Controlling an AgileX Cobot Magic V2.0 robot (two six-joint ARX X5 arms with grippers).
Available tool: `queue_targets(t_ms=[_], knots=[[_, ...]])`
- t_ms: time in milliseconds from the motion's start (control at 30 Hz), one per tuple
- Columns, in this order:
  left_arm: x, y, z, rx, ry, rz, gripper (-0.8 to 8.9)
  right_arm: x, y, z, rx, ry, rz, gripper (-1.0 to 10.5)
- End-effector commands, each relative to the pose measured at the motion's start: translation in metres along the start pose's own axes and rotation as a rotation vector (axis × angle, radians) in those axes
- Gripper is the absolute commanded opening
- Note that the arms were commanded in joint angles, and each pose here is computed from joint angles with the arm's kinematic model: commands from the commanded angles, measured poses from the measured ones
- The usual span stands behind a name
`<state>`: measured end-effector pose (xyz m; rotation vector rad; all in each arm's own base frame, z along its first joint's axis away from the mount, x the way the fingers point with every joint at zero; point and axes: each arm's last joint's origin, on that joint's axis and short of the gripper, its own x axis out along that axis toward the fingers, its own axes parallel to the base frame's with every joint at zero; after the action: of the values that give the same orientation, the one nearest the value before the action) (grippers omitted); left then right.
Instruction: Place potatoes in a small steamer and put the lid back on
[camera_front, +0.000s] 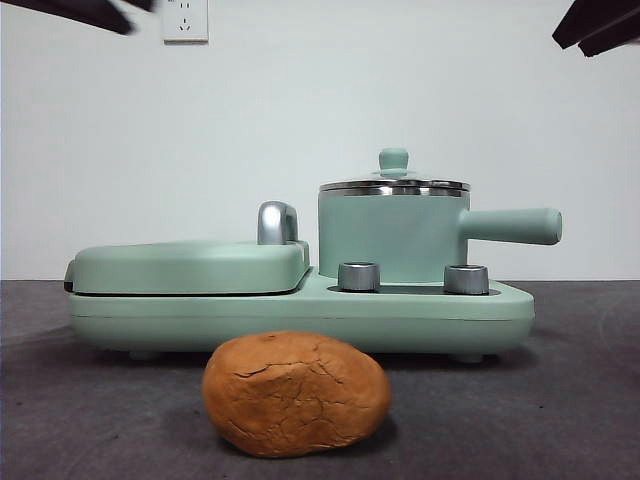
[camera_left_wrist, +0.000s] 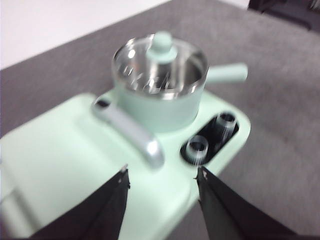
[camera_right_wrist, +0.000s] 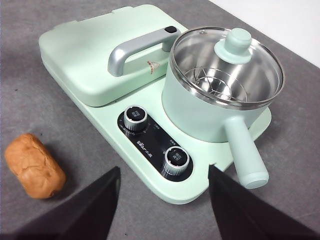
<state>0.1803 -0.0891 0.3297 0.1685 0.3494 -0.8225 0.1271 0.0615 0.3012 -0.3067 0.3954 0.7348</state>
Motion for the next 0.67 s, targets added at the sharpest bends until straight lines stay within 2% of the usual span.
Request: queue_targets(t_ms=[33,300,567,667], knots=[[0.023,0.002,0.011,-0.001,-0.062,-0.017,2.25,-0.002,0.000,0.005,0.024,-0.017,0.000,2.8],[0.089,0.006,0.022,0.025,-0.143,0.003,2.27,-0.002,0.000,0.005,0.024,-0.018,0.000,2.8],[0.153,0.012,0.042,0.033,-0.125,-0.036,2.29,-0.002,0.000,0.005,0.024,-0.018,-0.001,2.8],[0.175,0.015,0.050,0.039,-0.124,-0.045,3.11,-0.002,0.000,0.005,0.024,-0.018,-0.001,2.8]])
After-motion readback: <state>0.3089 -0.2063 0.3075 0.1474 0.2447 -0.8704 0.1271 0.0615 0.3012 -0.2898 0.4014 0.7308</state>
